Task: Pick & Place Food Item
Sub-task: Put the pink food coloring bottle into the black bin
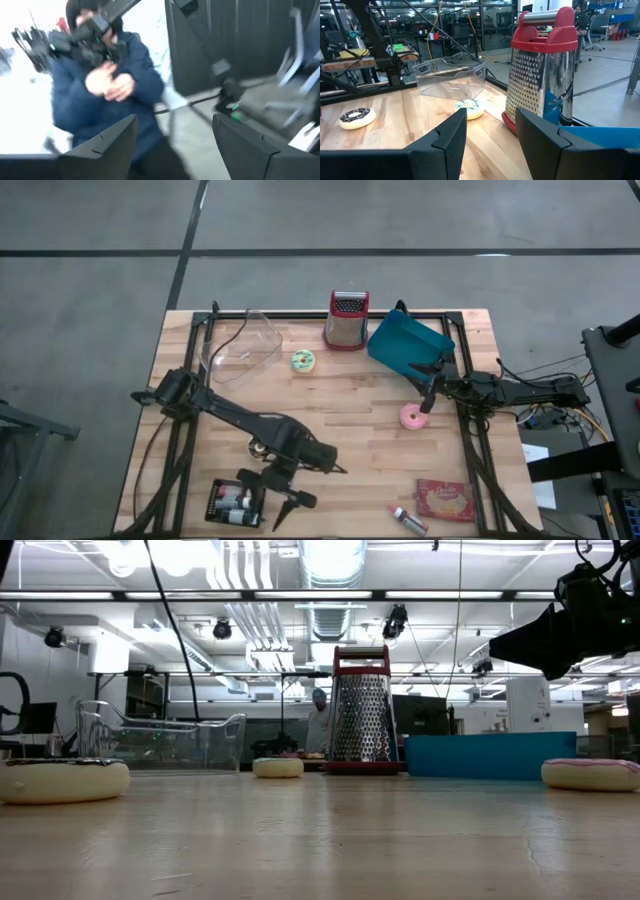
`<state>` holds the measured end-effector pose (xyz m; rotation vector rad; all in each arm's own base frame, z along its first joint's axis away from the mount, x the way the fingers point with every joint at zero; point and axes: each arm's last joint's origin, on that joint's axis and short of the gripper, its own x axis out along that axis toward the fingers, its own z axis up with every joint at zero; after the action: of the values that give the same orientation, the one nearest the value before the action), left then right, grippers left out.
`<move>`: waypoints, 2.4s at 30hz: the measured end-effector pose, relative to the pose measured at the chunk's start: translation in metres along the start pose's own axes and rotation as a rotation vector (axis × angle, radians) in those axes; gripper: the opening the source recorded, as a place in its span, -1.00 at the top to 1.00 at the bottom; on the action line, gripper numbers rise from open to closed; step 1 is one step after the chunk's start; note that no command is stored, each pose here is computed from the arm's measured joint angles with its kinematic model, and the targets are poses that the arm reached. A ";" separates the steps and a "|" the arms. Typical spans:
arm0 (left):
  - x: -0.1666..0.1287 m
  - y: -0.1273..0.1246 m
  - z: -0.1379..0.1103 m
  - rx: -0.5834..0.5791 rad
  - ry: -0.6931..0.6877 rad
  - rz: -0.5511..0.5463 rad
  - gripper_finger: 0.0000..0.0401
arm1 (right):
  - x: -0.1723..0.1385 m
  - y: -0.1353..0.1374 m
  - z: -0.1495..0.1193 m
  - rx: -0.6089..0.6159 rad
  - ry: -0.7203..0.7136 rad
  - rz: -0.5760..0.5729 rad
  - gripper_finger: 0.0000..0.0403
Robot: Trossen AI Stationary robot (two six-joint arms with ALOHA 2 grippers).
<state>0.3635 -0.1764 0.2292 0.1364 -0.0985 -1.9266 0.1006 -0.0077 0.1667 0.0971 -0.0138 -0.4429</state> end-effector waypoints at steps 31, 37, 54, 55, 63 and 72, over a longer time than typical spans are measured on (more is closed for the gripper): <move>0.025 0.034 0.012 0.245 0.410 0.312 -0.32 | 0.000 0.000 0.000 0.000 0.000 0.000 0.18; 0.042 0.039 0.015 0.218 0.583 0.517 -0.31 | 0.000 0.000 0.000 0.000 0.000 0.000 0.18; -0.021 0.059 0.026 -0.617 0.156 1.443 -0.31 | 0.000 0.000 0.000 0.000 0.000 0.000 0.18; -0.026 0.058 0.025 -0.637 0.144 1.457 -0.31 | 0.000 0.000 0.000 0.000 0.000 0.000 0.18; -0.064 0.055 0.017 -0.542 0.275 1.506 -0.32 | 0.000 0.000 0.000 0.000 0.000 0.000 0.18; -0.077 0.054 0.012 -0.523 0.228 1.563 -0.32 | 0.000 0.000 0.000 0.000 0.000 0.000 0.18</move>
<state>0.4385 -0.1227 0.2523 -0.0789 0.3628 -0.3268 0.1005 -0.0077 0.1666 0.0970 -0.0136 -0.4432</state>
